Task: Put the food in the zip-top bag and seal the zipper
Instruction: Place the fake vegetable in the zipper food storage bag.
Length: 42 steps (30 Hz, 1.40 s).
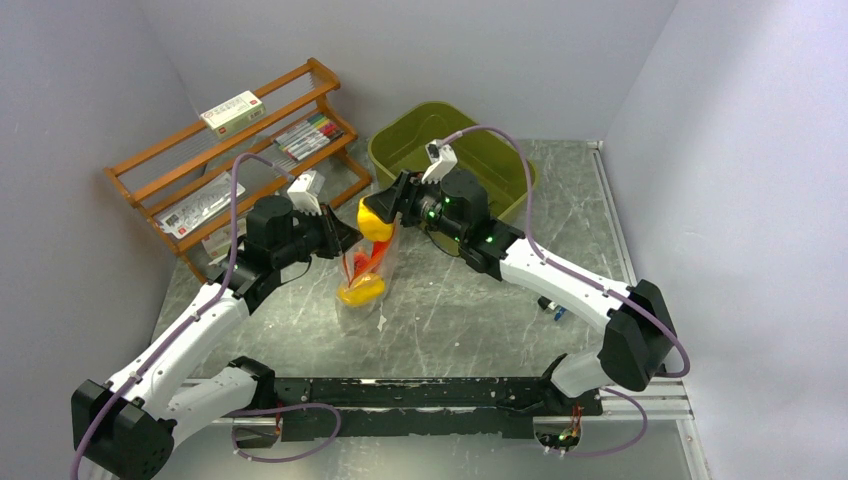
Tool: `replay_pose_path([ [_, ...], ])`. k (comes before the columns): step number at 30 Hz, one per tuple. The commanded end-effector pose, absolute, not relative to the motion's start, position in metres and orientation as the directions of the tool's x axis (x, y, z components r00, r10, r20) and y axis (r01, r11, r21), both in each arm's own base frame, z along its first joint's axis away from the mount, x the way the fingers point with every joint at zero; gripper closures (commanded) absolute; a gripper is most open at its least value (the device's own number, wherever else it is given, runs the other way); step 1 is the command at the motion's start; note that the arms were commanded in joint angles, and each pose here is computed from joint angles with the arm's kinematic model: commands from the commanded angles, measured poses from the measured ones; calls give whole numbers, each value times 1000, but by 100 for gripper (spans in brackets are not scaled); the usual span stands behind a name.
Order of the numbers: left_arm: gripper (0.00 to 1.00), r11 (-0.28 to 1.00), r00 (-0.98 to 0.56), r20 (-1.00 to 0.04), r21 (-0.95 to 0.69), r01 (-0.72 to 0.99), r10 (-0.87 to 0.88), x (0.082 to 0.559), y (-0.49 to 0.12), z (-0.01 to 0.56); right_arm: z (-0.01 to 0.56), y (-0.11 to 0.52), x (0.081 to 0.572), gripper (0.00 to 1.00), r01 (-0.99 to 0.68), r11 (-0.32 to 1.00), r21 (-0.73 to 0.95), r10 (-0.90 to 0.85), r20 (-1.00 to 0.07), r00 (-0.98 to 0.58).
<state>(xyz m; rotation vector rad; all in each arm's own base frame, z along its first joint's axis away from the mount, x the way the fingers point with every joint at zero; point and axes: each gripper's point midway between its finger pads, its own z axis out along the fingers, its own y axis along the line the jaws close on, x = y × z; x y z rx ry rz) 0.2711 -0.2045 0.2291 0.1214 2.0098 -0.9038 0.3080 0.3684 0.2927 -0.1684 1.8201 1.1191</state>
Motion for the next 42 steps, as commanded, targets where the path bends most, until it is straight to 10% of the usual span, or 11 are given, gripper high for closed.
replay_pose_path([
  [1, 93, 767, -564, -780, -530, 362, -272, 280, -194, 231, 300, 361, 303, 54, -558, 580, 594, 339, -798, -498],
  [28, 93, 765, -571, -767, -546, 341, -293, 281, -194, 231, 280, 370, 296, 31, -586, 596, 549, 218, -813, -540],
  [42, 93, 765, -569, -773, -538, 355, -280, 277, -193, 238, 301, 363, 297, 36, -579, 620, 530, 218, -825, -522],
])
